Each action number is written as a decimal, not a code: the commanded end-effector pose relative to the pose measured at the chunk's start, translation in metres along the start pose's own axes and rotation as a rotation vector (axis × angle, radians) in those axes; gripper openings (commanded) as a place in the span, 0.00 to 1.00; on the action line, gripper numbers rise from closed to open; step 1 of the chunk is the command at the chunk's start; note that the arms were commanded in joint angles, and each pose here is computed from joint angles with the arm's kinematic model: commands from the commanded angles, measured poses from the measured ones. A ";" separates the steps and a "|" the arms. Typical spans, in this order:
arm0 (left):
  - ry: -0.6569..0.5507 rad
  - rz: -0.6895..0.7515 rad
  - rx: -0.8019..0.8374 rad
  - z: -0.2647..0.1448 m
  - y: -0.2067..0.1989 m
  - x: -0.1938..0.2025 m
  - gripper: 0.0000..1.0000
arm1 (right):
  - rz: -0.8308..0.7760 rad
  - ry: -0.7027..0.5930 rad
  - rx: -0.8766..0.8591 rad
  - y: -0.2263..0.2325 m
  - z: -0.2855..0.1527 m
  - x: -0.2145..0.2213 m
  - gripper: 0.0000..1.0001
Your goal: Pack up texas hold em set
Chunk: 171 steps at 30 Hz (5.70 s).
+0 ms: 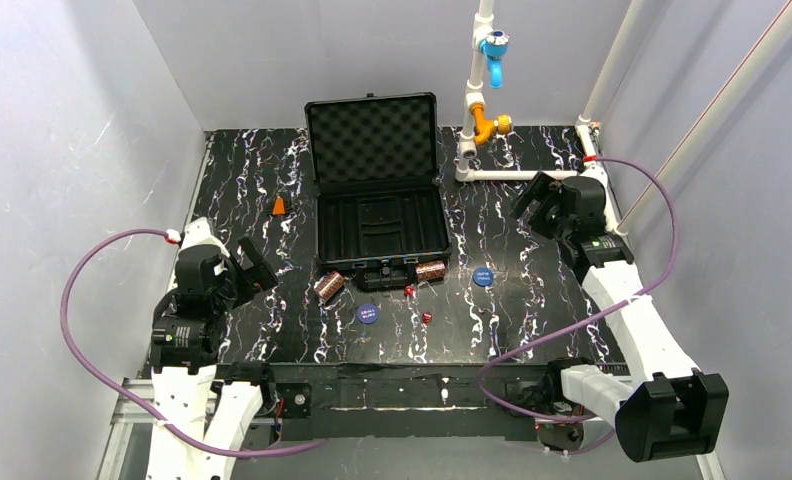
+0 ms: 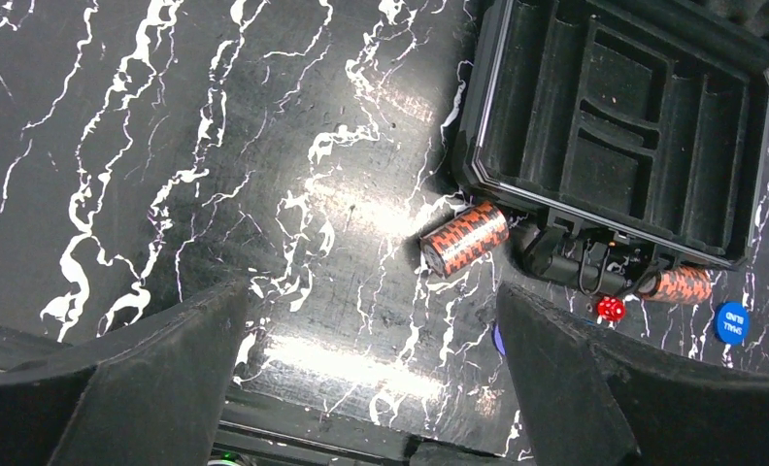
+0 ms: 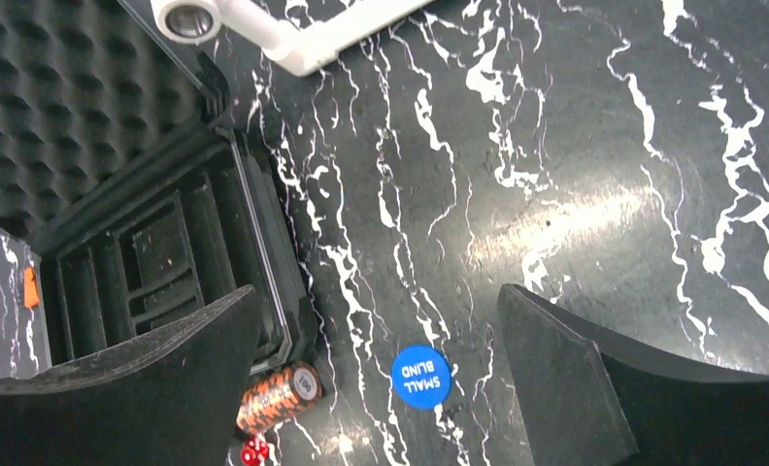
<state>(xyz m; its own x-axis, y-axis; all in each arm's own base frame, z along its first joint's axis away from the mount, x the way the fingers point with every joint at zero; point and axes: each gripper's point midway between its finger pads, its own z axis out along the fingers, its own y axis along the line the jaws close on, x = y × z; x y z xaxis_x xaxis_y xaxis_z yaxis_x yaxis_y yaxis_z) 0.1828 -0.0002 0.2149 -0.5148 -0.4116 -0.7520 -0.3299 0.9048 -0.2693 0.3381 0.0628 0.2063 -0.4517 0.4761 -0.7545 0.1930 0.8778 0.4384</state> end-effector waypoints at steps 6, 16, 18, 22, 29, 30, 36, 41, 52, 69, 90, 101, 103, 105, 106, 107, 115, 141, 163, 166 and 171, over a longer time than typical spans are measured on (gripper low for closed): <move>0.033 0.021 0.040 0.002 -0.005 0.007 0.99 | -0.023 0.243 -0.027 0.009 -0.022 0.035 1.00; 0.052 0.032 0.084 0.006 -0.013 0.009 0.99 | -0.328 0.281 -0.196 0.076 -0.047 0.083 1.00; 0.057 0.035 0.089 0.007 -0.014 0.011 0.99 | -0.358 0.279 -0.268 0.090 -0.051 0.092 1.00; 0.061 0.036 0.093 0.008 -0.015 0.011 0.99 | -0.372 0.315 -0.331 0.102 -0.045 0.115 1.00; 0.066 0.040 0.100 0.008 -0.016 0.012 0.99 | -0.446 0.321 -0.346 0.123 -0.040 0.147 1.00; 0.067 0.039 0.099 0.008 -0.016 0.012 0.99 | -0.456 0.328 -0.344 0.125 -0.040 0.152 1.00; 0.074 0.042 0.105 0.009 -0.017 0.012 0.99 | -0.526 0.334 -0.302 0.125 -0.034 0.176 1.00; 0.073 0.041 0.105 0.009 -0.017 0.013 0.99 | -0.590 0.326 -0.288 0.126 -0.031 0.192 1.00; 0.082 0.042 0.101 0.011 -0.017 0.013 0.99 | -0.643 0.343 -0.250 0.122 -0.025 0.215 1.00; 0.088 0.043 0.127 0.011 -0.021 0.015 0.99 | -0.683 0.383 -0.197 0.113 -0.016 0.234 1.00; 0.087 0.043 0.133 0.010 -0.022 0.015 0.99 | -0.721 0.304 -0.040 0.105 0.014 0.231 0.94; 0.089 0.043 0.130 0.010 -0.022 0.015 0.99 | -0.703 0.298 -0.077 0.118 0.021 0.237 0.91; 0.089 0.042 0.131 0.010 -0.022 0.015 0.99 | -0.699 0.285 -0.071 0.119 0.023 0.236 0.92; 0.089 0.043 0.130 0.010 -0.022 0.015 0.99 | -0.697 0.275 -0.067 0.120 0.024 0.234 0.92; 0.090 0.042 0.131 0.010 -0.022 0.016 0.99 | -0.698 0.271 -0.068 0.121 0.025 0.234 0.92; 0.090 0.043 0.129 0.011 -0.022 0.016 0.99 | -0.700 0.269 -0.068 0.122 0.026 0.234 0.92; 0.093 0.043 0.127 0.011 -0.021 0.016 0.99 | -0.712 0.244 -0.026 0.116 0.033 0.232 0.90; 0.097 0.043 0.126 0.012 -0.021 0.017 0.99 | -0.669 0.250 0.020 0.087 0.032 0.235 0.76; 0.100 0.042 0.129 0.012 -0.022 0.017 0.99 | -0.666 0.289 -0.049 0.078 -0.007 0.215 0.97; 0.102 0.042 0.128 0.012 -0.022 0.017 1.00 | -0.667 0.289 -0.049 0.079 -0.004 0.217 0.97; 0.101 0.041 0.128 0.012 -0.022 0.017 0.99 | -0.667 0.321 0.005 0.069 -0.003 0.224 0.97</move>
<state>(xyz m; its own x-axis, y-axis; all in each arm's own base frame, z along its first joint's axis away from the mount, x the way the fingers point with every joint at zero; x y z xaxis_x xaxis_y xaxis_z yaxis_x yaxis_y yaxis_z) 0.1926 -0.0254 0.2047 -0.5909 -0.3839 -0.7096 -0.2110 0.9225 -0.3233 0.2454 0.2327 0.0716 -0.6949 -0.2159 -0.6859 -0.2490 0.9671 -0.0521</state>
